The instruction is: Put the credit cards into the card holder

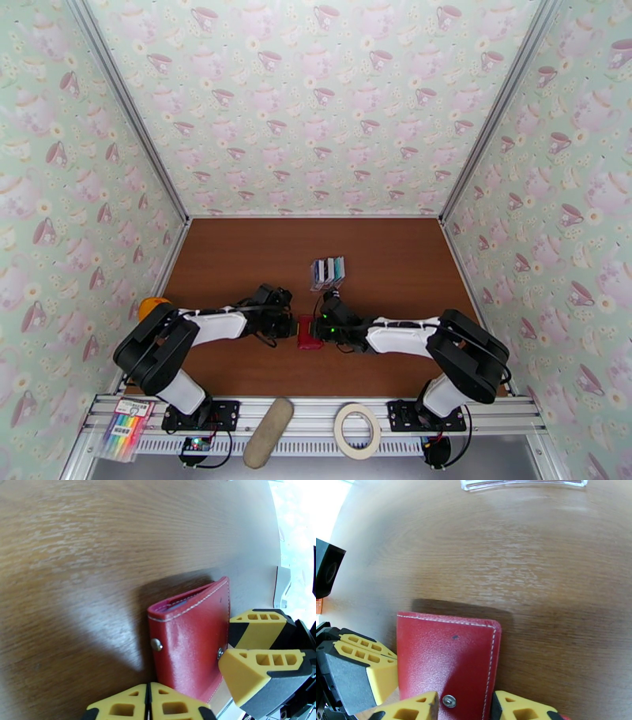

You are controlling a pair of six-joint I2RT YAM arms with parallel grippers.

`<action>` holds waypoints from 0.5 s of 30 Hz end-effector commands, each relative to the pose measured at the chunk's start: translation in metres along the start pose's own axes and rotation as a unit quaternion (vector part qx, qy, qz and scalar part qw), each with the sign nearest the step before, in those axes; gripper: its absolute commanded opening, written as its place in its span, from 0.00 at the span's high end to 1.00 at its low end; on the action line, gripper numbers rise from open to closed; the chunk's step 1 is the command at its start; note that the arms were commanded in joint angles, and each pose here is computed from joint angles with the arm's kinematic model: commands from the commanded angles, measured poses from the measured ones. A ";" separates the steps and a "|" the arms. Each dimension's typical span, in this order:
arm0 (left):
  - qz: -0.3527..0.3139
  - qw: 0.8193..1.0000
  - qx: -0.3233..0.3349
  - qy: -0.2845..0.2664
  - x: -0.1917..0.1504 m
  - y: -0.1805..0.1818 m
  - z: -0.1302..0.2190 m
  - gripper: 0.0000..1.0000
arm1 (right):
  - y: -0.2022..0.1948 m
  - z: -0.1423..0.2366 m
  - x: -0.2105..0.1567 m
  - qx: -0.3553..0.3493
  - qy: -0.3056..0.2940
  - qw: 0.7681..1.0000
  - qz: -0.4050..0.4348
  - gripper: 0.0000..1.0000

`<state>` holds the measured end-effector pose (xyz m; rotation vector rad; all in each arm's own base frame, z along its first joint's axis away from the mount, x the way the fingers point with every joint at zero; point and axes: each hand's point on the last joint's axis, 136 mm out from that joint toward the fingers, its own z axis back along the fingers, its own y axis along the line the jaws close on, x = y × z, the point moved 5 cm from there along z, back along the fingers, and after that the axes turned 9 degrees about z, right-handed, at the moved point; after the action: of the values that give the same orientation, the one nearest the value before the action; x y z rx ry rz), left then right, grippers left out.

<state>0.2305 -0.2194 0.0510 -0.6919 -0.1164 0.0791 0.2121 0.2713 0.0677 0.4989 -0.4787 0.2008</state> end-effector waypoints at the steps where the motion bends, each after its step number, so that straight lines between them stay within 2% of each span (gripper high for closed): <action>1: 0.003 0.999 0.043 -0.003 0.001 0.015 -0.013 0.93 | 0.007 0.011 0.007 0.028 -0.017 0.999 -0.010 0.58; 15: -0.006 1.000 0.030 -0.007 0.022 -0.002 -0.024 0.94 | 0.021 0.026 0.020 0.085 -0.041 0.995 -0.024 0.59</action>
<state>0.2422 -0.2323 0.0514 -0.6998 -0.0787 0.0730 0.2141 0.2748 0.1039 0.6281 -0.5420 0.1803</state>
